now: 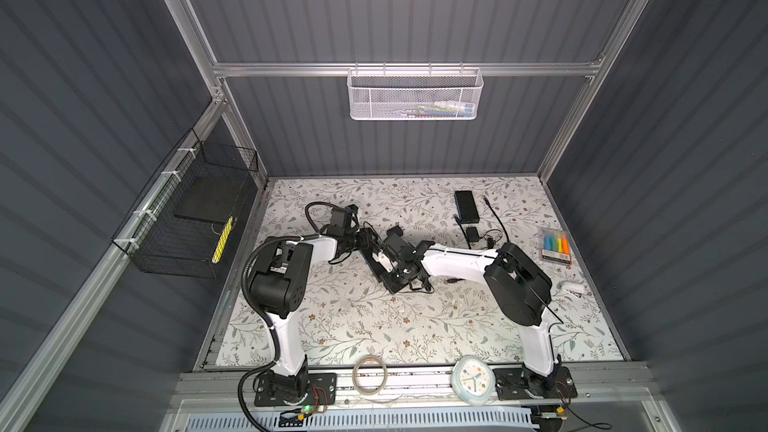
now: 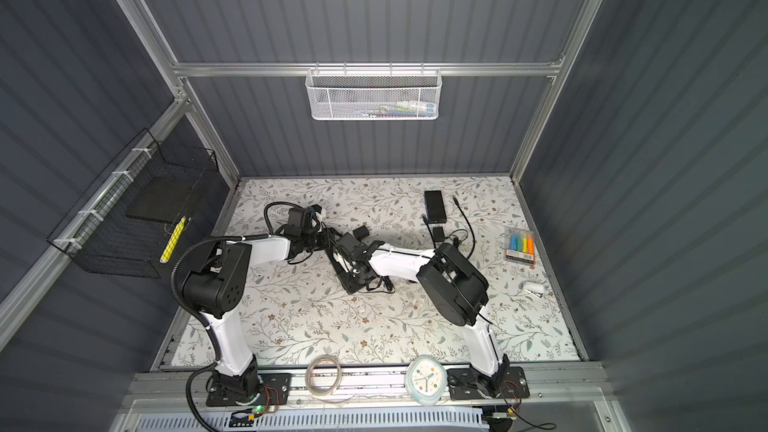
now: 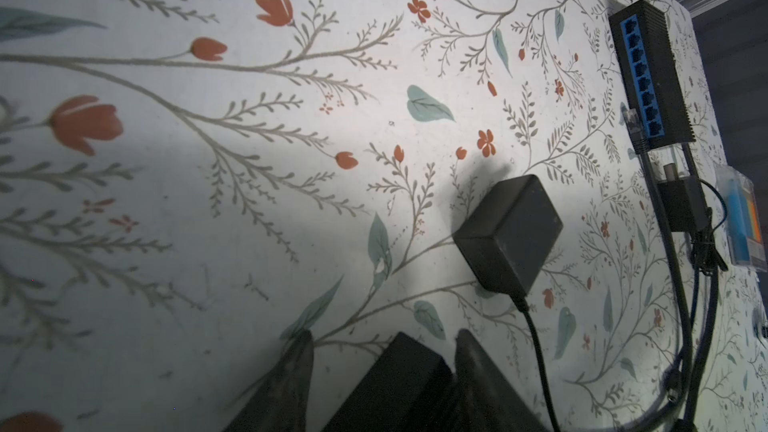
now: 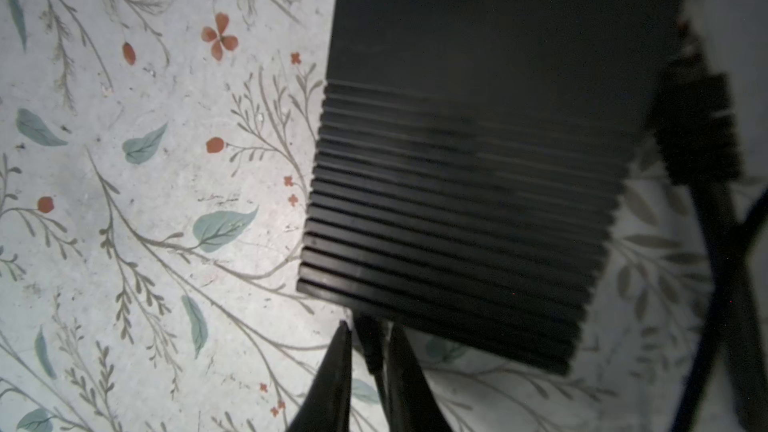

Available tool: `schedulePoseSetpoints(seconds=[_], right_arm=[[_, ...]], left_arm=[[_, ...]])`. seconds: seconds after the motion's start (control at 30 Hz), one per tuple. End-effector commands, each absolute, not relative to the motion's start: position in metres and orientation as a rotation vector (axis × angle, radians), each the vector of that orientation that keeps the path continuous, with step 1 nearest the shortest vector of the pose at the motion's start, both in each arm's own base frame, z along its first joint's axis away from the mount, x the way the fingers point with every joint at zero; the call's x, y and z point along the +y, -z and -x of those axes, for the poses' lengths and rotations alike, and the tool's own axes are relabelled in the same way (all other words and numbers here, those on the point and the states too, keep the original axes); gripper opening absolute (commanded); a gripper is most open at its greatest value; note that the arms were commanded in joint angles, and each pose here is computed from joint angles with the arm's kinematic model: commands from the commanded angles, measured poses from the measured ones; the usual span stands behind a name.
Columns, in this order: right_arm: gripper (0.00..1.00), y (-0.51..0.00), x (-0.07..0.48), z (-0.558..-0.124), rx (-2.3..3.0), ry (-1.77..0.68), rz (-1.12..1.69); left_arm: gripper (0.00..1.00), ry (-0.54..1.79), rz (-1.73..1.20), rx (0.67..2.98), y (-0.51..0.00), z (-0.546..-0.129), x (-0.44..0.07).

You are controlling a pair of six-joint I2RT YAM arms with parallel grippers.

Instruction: Insert the plug into the switch port

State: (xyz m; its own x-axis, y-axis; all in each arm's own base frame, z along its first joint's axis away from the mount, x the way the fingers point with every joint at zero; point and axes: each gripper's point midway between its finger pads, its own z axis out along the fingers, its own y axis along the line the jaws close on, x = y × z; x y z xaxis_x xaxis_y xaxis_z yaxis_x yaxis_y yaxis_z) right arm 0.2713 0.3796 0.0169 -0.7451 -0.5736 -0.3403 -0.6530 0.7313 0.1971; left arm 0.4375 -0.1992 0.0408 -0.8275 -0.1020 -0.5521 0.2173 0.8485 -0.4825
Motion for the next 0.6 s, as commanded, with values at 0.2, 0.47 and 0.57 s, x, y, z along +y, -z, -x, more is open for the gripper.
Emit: schedulePoseSetpoints(seconds=[0.2, 0.47, 0.57], right_arm=[[0.05, 0.029, 0.344, -0.253, 2.785, -0.200, 1.054], [0.00, 0.011, 0.338, -0.256, 2.733, -0.247, 0.972], [0.00, -0.001, 0.337, -0.257, 2.705, -0.300, 0.928]], left_arm=[[0.55, 0.740, -0.105, 2.453, -0.042, -0.433, -0.198], [0.55, 0.739, -0.104, 2.457, -0.041, -0.432, -0.197], [0.55, 0.737, -0.105, 2.457, -0.040, -0.431, -0.197]])
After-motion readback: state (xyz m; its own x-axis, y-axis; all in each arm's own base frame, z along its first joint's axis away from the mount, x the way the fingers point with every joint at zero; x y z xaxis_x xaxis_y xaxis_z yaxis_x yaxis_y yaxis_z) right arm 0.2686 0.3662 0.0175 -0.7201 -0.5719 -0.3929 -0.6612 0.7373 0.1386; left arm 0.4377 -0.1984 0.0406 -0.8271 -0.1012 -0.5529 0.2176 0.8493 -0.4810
